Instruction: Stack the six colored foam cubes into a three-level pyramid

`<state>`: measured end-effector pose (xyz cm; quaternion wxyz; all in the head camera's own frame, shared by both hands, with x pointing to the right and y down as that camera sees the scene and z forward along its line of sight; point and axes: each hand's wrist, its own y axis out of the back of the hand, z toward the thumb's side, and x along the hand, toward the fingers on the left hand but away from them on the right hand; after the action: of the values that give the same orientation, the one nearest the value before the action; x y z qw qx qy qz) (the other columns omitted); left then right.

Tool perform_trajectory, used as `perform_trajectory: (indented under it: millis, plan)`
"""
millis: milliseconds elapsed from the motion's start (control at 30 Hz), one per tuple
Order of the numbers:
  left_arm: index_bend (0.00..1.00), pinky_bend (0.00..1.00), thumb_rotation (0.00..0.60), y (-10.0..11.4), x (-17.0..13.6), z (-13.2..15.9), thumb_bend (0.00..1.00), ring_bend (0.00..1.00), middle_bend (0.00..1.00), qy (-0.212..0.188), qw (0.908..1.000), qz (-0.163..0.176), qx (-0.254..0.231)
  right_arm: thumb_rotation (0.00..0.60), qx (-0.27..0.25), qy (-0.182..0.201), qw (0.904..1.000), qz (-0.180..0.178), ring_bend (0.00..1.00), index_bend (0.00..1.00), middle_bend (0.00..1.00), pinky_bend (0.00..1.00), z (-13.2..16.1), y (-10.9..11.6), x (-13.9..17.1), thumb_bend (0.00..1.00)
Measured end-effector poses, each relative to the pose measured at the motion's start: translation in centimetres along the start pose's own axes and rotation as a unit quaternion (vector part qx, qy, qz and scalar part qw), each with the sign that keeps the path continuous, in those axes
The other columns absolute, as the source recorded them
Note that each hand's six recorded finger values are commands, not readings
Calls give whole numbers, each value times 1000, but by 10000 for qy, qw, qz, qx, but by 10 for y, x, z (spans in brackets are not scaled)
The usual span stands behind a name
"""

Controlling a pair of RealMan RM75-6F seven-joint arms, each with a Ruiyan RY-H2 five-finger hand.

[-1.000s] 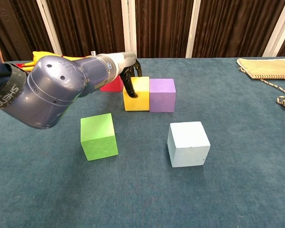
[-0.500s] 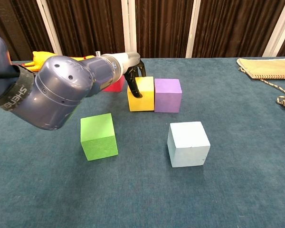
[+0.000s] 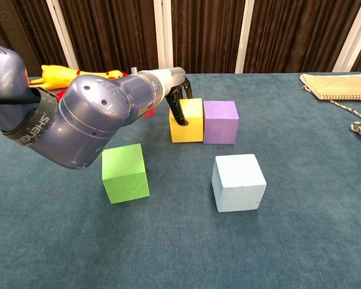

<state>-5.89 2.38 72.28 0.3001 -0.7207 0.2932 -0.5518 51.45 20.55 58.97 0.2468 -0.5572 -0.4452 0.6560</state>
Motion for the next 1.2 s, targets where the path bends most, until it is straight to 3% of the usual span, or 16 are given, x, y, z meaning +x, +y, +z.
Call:
perform_trajectory:
  millis: [1200]
  plan:
    - [334, 15, 600, 0, -2, 6, 352, 47, 366, 75, 9999, 1, 70, 600, -21, -18, 10000, -15, 76, 181, 99, 39, -1, 1, 0, 180]
